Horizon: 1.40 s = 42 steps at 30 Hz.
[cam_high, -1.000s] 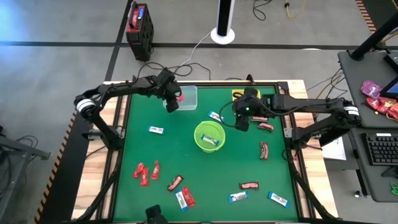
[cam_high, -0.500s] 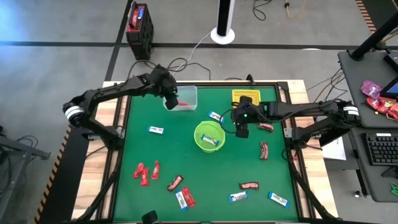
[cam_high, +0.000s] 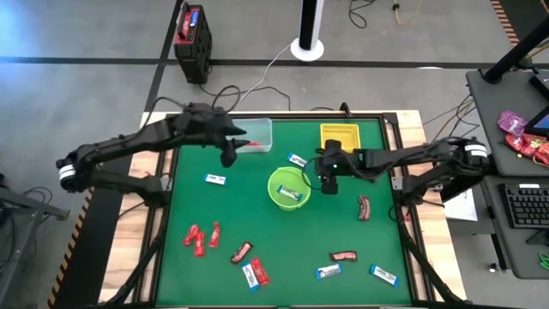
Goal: Sort candy by brand, put in halloween buckets
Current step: Put the white chocolate into the green bucket
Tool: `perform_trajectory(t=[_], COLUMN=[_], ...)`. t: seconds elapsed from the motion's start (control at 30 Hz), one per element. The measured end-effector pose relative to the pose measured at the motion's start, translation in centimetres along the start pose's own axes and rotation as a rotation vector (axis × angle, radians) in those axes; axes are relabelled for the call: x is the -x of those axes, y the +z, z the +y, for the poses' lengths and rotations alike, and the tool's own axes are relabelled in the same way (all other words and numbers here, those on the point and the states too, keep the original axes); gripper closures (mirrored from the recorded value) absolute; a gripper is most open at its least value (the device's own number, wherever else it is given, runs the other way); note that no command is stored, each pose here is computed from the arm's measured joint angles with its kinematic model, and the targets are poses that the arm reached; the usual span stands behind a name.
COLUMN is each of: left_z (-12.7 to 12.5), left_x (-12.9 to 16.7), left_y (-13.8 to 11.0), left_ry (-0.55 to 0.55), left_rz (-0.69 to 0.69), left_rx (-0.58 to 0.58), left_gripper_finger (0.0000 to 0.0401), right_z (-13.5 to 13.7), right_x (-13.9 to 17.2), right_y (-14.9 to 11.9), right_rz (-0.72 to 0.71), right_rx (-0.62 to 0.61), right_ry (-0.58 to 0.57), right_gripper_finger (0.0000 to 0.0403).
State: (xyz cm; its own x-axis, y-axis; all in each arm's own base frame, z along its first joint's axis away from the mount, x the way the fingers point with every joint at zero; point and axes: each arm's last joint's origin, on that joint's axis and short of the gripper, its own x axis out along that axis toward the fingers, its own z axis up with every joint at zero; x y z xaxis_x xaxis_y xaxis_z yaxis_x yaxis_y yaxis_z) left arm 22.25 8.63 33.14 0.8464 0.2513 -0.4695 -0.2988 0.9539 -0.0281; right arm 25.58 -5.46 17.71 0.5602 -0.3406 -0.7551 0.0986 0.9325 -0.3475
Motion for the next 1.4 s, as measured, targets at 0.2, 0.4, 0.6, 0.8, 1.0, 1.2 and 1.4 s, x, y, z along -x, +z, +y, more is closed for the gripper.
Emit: perform_trajectory(t=[0.2, 0.4, 0.6, 0.8, 1.0, 1.2, 1.4], left_z=[-1.7, -2.3, -2.3, -2.3, -2.3, -2.3, -2.3], left_x=[2.4, 3.9, 4.4, 4.4, 4.4, 4.4, 4.3], left_y=[0.6, 0.9, 1.2, 1.5, 1.5, 1.5, 1.5], left_ry=[-0.065, -0.096, -0.099, -0.102, -0.102, -0.103, -0.103], left_rz=[-0.082, -0.123, -0.166, -0.197, -0.195, -0.194, -0.193], left_rx=[0.055, 0.102, 0.110, 0.109, 0.109, 0.108, 0.106], left_gripper_finger=[0.0250, 0.0250, 0.0250, 0.0250, 0.0250, 0.0250, 0.0250], right_z=[-0.5, -1.1, -1.0, -1.3, -1.9, -2.1, -2.2], right_x=[-2.6, -4.0, -5.2, -6.1, -7.0, -7.4, -7.5], right_y=[-0.5, -1.0, -1.2, -0.1, 0.1, -0.4, -0.4], right_rz=[0.019, 0.041, 0.057, 0.045, 0.062, 0.076, 0.074], right_rx=[-0.005, -0.001, 0.000, 0.012, -0.005, -0.034, -0.029], right_ry=[0.012, 0.019, 0.020, 0.016, 0.009, 0.066, 0.088], right_gripper_finger=[0.0166, 0.0139, 0.0132, 0.0138, 0.0142, 0.0173, 0.0236])
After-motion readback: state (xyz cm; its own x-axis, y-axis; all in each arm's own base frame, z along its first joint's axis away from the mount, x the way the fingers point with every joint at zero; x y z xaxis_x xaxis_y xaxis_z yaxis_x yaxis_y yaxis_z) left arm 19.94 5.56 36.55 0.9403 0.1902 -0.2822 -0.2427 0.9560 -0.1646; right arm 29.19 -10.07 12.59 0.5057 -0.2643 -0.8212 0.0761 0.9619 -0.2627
